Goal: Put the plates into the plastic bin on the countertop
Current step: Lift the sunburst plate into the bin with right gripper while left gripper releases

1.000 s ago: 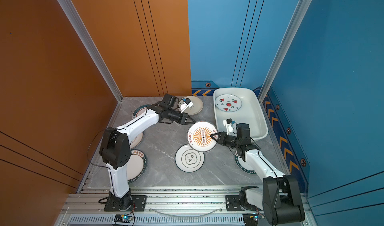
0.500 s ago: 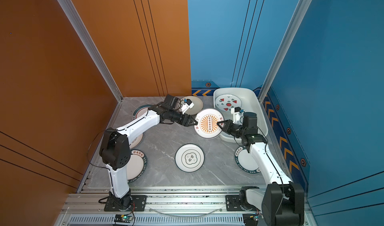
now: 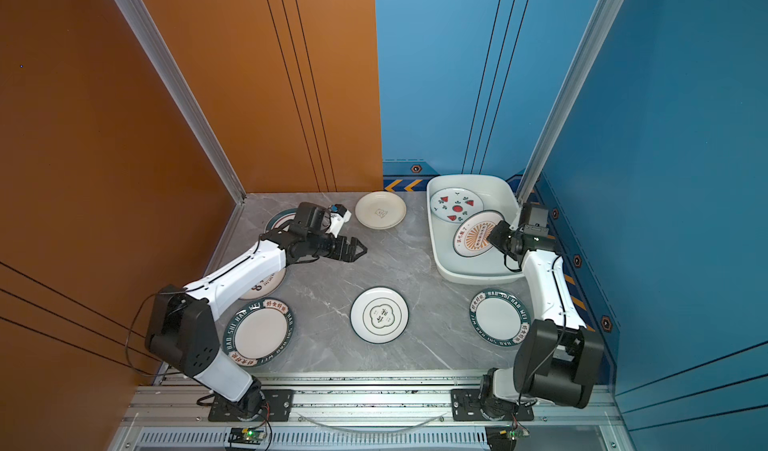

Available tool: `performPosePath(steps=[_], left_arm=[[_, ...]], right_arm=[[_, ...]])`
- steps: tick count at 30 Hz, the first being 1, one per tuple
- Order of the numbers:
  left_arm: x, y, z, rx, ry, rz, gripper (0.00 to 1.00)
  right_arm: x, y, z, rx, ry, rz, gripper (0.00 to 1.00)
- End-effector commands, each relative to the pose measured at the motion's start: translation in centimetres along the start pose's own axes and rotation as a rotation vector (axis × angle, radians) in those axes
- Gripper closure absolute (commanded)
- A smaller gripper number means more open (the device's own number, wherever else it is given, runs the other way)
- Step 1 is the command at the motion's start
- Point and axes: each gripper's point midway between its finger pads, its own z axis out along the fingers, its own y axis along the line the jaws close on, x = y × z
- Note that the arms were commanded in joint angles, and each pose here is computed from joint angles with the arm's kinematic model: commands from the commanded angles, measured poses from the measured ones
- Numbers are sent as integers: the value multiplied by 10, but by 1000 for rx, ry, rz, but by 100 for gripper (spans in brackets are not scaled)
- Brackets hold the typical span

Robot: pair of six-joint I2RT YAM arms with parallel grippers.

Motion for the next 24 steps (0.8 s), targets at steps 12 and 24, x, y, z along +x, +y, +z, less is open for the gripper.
performPosePath(steps=[12,24], left_arm=[[66,43,-3,-109,-15,-141,2],[86,29,9,-53,7,-116,0]], right_arm=[[-7,-68,53,188,50,78,100],[18,-109,90,344,136,89,94]])
